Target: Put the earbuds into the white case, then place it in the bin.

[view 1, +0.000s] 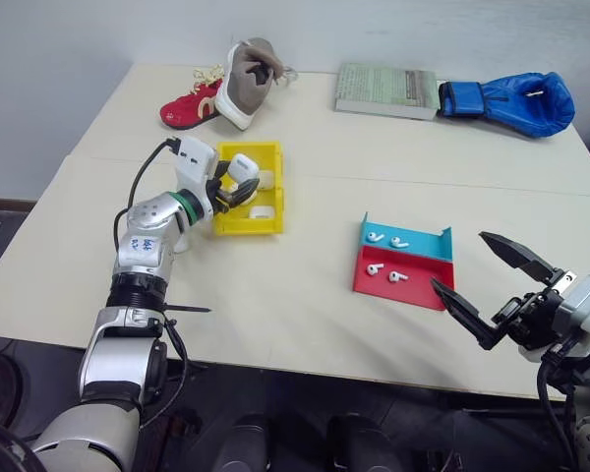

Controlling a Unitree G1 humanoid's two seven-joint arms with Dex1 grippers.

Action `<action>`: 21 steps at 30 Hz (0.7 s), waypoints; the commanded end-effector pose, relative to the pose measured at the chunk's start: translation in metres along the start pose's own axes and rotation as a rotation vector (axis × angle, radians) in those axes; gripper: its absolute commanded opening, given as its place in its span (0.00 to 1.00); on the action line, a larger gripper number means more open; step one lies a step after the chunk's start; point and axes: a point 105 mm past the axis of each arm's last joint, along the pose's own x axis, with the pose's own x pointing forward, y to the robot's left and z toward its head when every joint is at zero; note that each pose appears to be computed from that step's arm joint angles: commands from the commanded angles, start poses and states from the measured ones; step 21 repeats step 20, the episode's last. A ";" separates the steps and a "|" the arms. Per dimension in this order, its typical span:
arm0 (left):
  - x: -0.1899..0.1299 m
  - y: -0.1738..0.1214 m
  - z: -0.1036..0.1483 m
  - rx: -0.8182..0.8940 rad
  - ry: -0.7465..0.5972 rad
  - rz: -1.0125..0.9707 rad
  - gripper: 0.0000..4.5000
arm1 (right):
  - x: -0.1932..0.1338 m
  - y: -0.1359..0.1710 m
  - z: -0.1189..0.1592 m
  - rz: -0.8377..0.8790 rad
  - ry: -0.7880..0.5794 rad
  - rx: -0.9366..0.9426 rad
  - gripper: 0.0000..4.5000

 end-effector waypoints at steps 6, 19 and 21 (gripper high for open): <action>-0.068 0.004 0.047 0.169 -0.148 -0.138 0.99 | -0.022 -0.009 -0.002 0.119 0.081 -0.053 1.00; -0.250 0.016 -0.033 0.321 0.400 -0.217 0.99 | -0.068 -0.051 -0.027 0.395 0.325 -0.114 1.00; -0.257 0.014 -0.035 0.308 0.403 -0.213 0.99 | -0.070 -0.051 -0.030 0.412 0.333 -0.113 1.00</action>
